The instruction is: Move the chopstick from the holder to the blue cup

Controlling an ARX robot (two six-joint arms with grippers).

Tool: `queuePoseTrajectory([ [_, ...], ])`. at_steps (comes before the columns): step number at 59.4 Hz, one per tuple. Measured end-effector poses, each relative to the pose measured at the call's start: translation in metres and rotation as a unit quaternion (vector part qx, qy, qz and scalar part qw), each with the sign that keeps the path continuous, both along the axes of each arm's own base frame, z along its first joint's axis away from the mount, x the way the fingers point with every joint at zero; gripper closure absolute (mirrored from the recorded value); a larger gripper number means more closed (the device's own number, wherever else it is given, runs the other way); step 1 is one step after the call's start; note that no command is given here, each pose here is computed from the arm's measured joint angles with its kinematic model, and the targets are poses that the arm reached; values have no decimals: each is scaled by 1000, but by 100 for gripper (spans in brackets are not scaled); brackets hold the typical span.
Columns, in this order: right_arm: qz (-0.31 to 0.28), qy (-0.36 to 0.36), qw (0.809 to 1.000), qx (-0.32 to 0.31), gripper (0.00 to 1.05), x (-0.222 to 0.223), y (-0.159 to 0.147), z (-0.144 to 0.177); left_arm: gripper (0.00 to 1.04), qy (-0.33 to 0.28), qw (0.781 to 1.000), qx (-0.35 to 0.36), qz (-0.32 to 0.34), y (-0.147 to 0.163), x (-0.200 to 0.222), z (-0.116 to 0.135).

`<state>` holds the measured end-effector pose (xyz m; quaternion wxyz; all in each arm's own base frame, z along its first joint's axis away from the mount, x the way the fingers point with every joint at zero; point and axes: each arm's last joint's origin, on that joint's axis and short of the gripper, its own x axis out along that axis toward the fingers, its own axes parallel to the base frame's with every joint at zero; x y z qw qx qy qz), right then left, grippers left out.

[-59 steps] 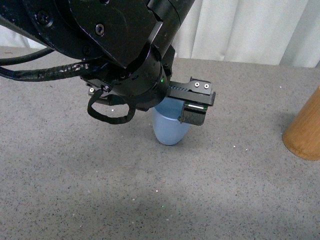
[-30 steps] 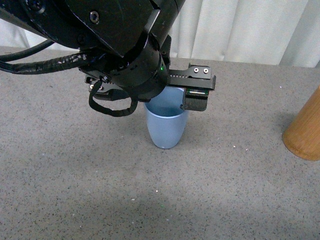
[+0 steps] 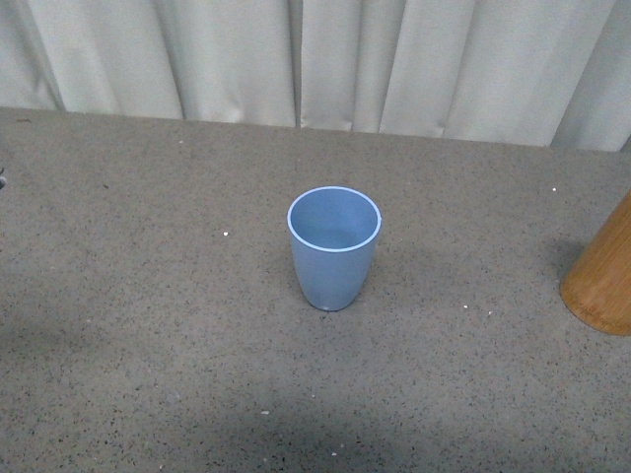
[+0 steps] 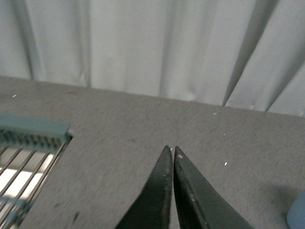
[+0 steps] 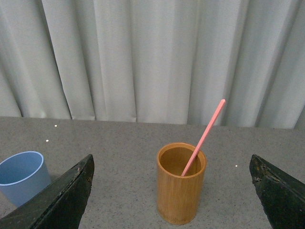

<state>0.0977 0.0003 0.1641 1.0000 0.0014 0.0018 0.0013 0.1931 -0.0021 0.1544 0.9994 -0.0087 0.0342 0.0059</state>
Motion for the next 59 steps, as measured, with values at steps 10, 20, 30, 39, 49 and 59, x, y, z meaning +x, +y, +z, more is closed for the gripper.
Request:
queuePoseTrajectory([
  [10,-1,0,1000,0,10,0,0,0,101,3,1000,3,-8,2,-55,6],
  [20,-1,0,1000,0,10,0,0,0,101,-30,1000,5,-7,2,-93,14],
  [30,-1,0,1000,0,10,0,0,0,101,-42,999,5,-7,2,-96,16],
  [39,-1,0,1000,0,10,0,0,0,101,-43,999,5,-7,2,-96,16],
  [49,-1,0,1000,0,10,0,0,0,84,-43,999,5,-7,2,-96,16],
  [59,-1,0,1000,0,10,0,0,0,52,-43,999,5,-7,2,-96,16],
])
